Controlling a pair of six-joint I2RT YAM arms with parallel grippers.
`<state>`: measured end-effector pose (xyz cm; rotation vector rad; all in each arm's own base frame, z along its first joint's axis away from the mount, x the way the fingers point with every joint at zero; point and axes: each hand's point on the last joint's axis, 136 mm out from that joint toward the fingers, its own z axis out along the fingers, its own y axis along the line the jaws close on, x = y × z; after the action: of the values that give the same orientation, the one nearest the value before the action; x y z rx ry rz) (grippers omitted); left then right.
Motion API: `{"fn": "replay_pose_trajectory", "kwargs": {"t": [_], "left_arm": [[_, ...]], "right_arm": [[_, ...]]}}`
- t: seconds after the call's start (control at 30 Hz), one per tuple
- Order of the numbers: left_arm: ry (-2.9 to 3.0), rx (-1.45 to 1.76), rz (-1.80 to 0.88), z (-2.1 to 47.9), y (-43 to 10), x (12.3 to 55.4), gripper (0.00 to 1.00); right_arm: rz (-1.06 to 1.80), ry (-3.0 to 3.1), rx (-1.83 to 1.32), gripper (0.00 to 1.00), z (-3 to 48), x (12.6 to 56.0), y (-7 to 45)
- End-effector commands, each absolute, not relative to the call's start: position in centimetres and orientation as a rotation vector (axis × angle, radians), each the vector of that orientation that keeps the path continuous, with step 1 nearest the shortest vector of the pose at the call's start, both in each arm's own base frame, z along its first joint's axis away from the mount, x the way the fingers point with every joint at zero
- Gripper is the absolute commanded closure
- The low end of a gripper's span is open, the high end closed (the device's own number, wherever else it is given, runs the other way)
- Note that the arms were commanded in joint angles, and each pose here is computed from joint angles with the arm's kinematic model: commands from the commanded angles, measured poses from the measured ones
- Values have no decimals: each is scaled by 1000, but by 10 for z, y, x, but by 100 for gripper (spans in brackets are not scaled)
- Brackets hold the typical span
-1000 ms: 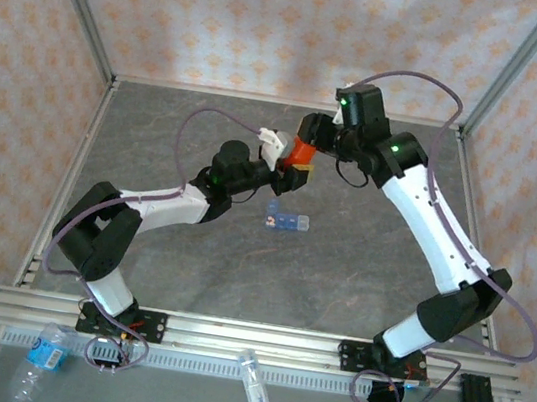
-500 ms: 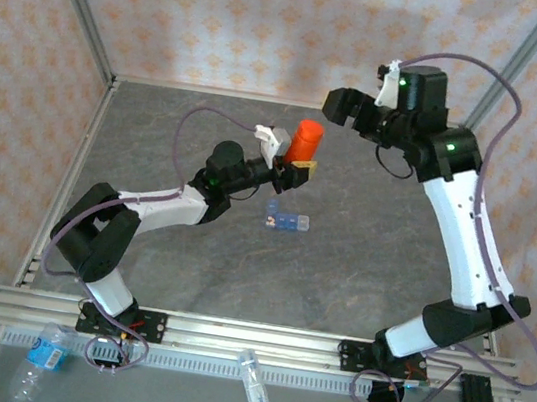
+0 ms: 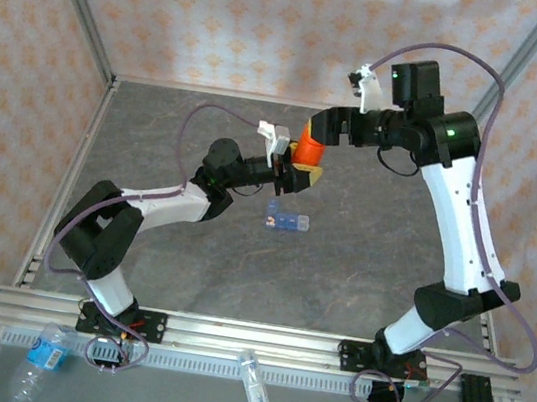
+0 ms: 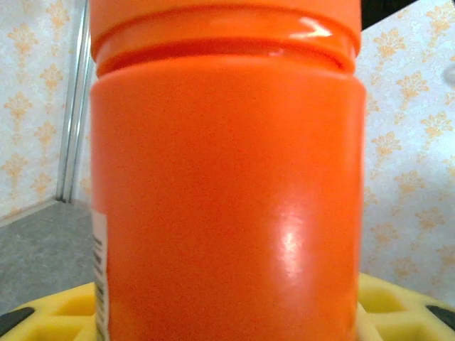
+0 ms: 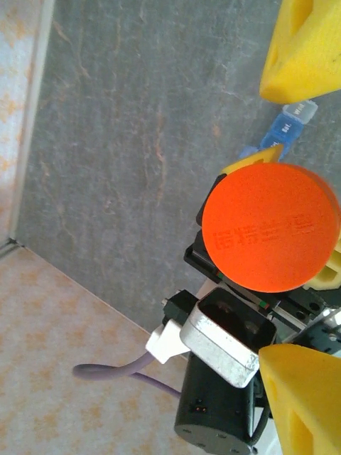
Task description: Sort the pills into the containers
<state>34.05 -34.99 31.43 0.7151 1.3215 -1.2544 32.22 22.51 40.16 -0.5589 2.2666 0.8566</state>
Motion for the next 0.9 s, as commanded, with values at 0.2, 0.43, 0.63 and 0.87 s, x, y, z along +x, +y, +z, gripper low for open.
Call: {"fn": "replay_pose_trajectory", "kwargs": {"t": [0.2, 0.43, 0.63, 0.87], "left_arm": [[1224, 745, -1276, 340, -350, 336, 100], [1226, 754, -1269, 342, -351, 336, 100], [1233, 758, -1261, 341, -351, 338, 100], [1295, 760, -1169, 334, -350, 348, 100]], "right_arm": [[919, 2281, -616, 19, 393, 314, 232], [926, 2297, -614, 27, 388, 316, 234], [948, 2311, -624, 51, 384, 313, 235], [932, 2378, -544, 57, 364, 313, 233]]}}
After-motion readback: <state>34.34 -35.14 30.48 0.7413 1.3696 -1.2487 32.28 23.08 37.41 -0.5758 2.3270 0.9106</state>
